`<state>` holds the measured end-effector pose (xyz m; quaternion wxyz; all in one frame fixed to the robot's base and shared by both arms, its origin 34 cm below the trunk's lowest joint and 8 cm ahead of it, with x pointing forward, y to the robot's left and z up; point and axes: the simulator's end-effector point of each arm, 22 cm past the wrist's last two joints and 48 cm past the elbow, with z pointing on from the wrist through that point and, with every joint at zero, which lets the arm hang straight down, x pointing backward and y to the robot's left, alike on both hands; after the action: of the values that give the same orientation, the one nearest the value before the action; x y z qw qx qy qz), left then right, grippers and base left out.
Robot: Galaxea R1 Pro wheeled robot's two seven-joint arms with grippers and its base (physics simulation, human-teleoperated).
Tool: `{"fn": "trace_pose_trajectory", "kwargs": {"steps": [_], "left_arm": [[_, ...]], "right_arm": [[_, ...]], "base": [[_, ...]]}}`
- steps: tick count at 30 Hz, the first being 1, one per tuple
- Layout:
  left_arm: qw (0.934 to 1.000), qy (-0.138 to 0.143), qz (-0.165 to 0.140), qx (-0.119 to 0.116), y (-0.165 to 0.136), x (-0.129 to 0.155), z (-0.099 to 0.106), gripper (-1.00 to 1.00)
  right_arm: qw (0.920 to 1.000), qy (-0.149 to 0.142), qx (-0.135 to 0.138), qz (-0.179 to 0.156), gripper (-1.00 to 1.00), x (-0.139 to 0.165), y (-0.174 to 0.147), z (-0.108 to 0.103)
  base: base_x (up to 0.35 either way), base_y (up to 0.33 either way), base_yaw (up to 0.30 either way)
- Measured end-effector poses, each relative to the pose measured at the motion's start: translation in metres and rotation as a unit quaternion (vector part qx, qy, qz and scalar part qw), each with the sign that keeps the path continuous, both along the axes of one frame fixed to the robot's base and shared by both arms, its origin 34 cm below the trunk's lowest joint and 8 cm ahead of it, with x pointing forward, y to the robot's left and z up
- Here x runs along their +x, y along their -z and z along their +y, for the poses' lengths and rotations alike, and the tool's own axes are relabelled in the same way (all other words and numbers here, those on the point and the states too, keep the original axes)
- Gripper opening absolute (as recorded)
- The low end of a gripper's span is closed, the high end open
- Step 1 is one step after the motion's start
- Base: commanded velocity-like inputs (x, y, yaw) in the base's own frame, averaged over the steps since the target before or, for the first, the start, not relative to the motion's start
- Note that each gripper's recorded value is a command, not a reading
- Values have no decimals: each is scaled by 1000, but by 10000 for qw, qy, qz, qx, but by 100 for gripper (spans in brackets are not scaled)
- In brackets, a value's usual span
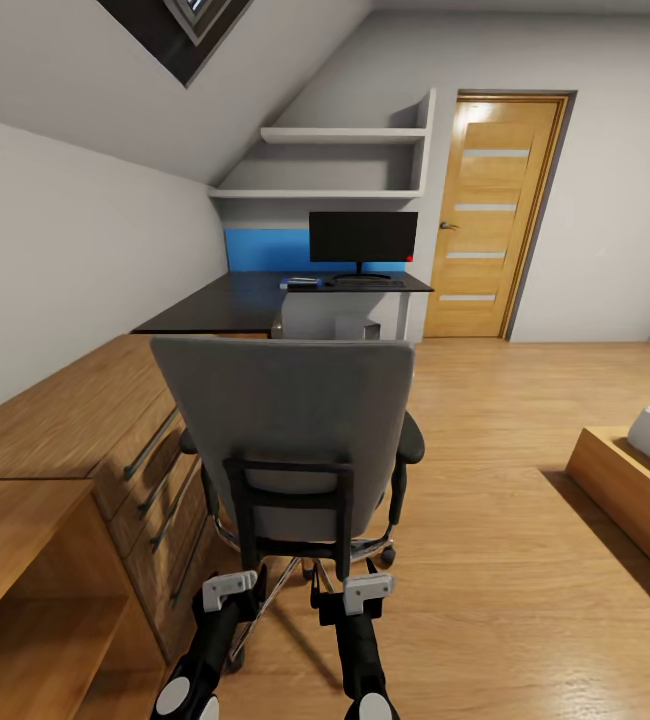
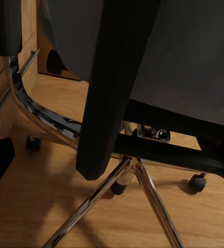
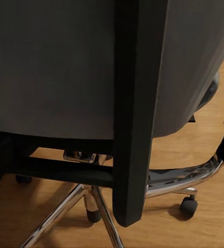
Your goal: In the bedroom, organize the workspace by keeping the computer under the desk, ensuring the monitor is on the desk, placing the keyboard on the desk next to the monitor, placing the mouse on the desk next to the keyboard, moving the folder from the swivel chair onto the desk next to the mouse, stacking the notebook on top of the folder with the pen on top of the notebook, and positioning the swivel chair next to the desk.
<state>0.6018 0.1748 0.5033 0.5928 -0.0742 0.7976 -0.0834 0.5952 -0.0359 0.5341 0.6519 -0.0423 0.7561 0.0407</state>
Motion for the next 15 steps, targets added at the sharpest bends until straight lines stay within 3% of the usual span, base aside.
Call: {"fn": "trace_pose_trajectory", "kwargs": {"steps": [15], "left_arm": [[10000, -7, 9, -6, 1, 0, 0, 100]], "right_arm": [[10000, 11, 1, 3, 100, 0, 0, -1]], "base": [[0, 0, 0]]}}
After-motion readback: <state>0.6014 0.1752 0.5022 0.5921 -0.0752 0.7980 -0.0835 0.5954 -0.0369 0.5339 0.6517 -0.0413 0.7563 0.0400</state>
